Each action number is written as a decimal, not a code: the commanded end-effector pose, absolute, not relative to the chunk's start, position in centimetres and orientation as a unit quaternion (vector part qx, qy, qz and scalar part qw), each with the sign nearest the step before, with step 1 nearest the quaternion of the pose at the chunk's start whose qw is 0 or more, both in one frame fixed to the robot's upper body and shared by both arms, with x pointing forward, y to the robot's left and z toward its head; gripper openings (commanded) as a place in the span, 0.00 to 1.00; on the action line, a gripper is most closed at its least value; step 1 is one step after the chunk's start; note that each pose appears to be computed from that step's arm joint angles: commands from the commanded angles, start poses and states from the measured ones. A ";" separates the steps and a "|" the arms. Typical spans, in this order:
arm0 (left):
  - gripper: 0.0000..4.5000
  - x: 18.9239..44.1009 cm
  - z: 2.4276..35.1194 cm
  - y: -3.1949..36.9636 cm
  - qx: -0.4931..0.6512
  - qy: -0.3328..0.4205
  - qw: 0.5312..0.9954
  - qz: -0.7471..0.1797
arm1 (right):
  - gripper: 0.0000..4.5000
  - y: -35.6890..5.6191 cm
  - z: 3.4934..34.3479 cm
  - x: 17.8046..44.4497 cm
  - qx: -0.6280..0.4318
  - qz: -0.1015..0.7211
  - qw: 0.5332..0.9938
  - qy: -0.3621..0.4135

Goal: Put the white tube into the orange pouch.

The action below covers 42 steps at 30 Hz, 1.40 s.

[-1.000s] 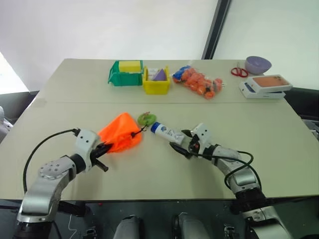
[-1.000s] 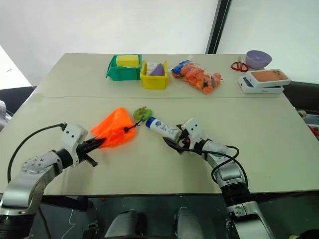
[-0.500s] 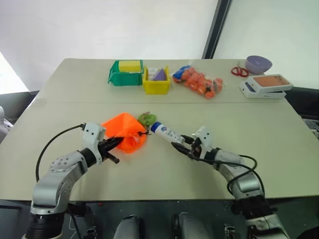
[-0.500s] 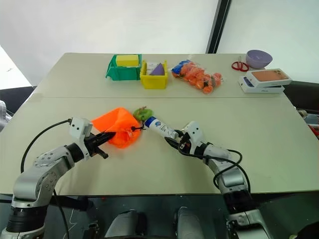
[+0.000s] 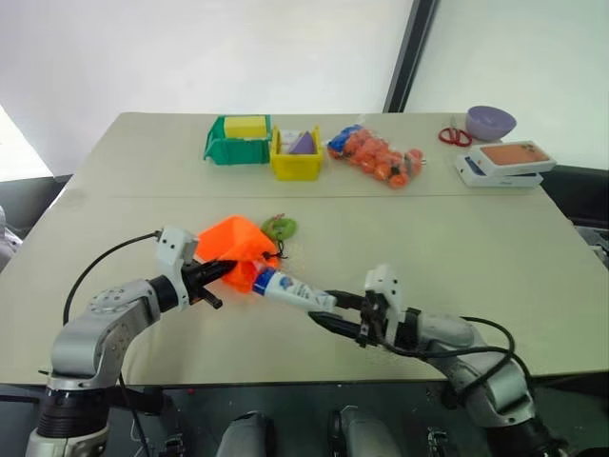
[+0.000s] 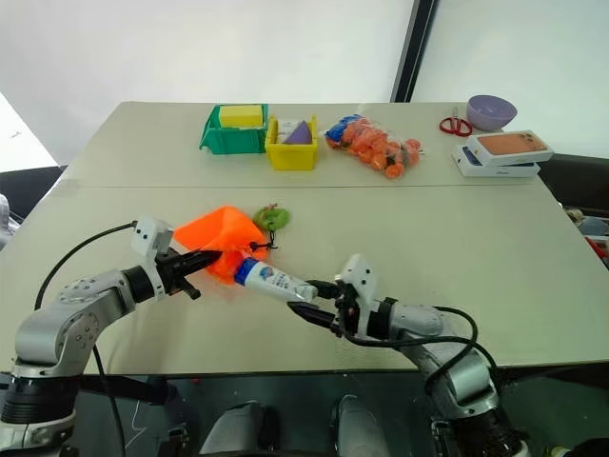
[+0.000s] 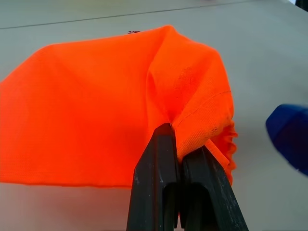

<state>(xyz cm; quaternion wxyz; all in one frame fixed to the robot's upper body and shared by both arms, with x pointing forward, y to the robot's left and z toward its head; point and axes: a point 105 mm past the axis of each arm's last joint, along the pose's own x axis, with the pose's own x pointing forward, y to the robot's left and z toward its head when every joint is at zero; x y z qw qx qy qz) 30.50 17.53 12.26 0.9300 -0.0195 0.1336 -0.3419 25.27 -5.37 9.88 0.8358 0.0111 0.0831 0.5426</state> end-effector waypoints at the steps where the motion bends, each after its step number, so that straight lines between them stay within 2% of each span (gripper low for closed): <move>1: 0.00 30.2 13.4 17.0 -0.003 0.116 0.925 -0.361 | 0.41 -4.9 10.4 26.4 -0.001 0.526 0.848 0.067; 11: 0.00 29.1 13.6 16.2 0.004 0.113 0.922 -0.371 | 0.41 -3.3 9.5 27.0 -0.011 0.537 0.840 0.080; 19: 0.00 27.6 13.0 15.2 0.030 0.133 0.904 -0.405 | 0.41 -2.4 10.2 28.7 -0.012 0.508 0.859 0.060; 26: 0.00 27.4 13.2 14.4 0.052 0.134 0.895 -0.423 | 0.41 -0.5 10.7 29.8 -0.026 0.489 0.870 0.062; 42: 0.00 26.1 12.2 13.9 0.062 0.151 0.882 -0.442 | 0.41 8.2 11.6 32.6 -0.121 0.485 0.864 0.059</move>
